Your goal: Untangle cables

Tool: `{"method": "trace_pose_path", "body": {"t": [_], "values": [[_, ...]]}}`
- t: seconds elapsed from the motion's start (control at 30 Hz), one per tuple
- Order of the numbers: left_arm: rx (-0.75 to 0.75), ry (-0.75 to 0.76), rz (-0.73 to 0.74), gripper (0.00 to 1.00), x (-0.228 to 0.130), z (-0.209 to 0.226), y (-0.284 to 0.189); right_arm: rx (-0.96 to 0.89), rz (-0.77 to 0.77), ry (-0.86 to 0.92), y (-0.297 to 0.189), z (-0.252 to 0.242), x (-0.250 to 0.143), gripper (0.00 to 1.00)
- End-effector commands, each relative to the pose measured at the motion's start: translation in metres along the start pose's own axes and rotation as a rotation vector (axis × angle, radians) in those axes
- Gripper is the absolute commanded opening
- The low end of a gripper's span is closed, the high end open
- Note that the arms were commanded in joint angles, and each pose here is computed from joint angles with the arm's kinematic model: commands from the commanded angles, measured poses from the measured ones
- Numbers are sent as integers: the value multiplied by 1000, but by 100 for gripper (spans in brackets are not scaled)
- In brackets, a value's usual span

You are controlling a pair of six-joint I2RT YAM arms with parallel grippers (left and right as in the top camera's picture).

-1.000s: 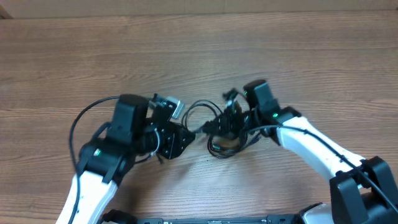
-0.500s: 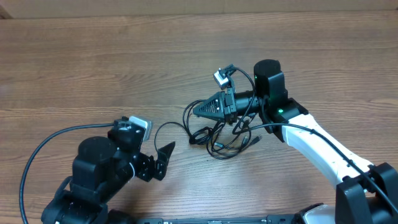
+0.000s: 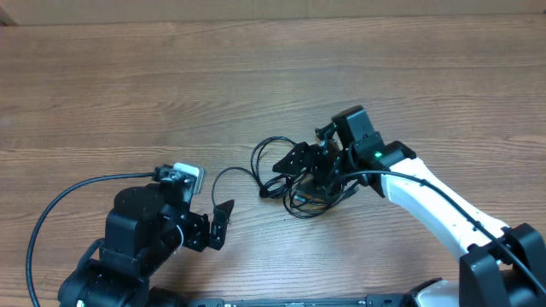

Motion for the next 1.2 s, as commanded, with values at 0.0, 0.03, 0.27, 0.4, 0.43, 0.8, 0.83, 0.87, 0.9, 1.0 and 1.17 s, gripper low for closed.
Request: {"method": "trace_pose_path", "body": {"t": [0.0, 0.03, 0.27, 0.4, 0.43, 0.8, 0.83, 0.87, 0.9, 1.0, 1.17], "values": [[10, -23, 9, 100, 1, 1, 2, -108, -148, -43, 4, -7, 9, 90], [10, -27, 17, 100, 1, 1, 3, -122, -158, -31, 7, -8, 9, 90], [11, -35, 60, 100, -2, 2, 13, -197, -282, 27, 22, -11, 10, 93], [11, -39, 92, 100, -5, 3, 20, -204, -339, 55, 28, -12, 16, 93], [11, -39, 98, 99, -5, 3, 21, -193, -333, 50, 31, -10, 17, 93], [10, -43, 127, 99, -3, 5, 33, -182, -256, 56, 67, -19, 26, 55], [10, -43, 128, 100, -3, 5, 33, -185, -256, 58, 68, -20, 27, 43], [10, -43, 129, 100, -3, 5, 33, -188, -257, 59, 68, -21, 27, 31], [10, -44, 130, 100, -3, 5, 34, -187, -256, 59, 69, -21, 27, 19], [10, -44, 131, 99, -3, 5, 34, -154, -219, 51, 69, -14, 23, 4], [4, -43, 115, 100, 0, 4, 34, 74, -108, 8, 31, 39, 12, 4]]}}
Point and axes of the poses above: each gripper's point midway between its finger pads, its own y axis out along the fingers, its own z axis along the line the jaws close on, x = y × z, the point moved 5 cm from there along -y, back along the fingers, and after that the axes turned 9 degrees about y, right-handed, at the moved point
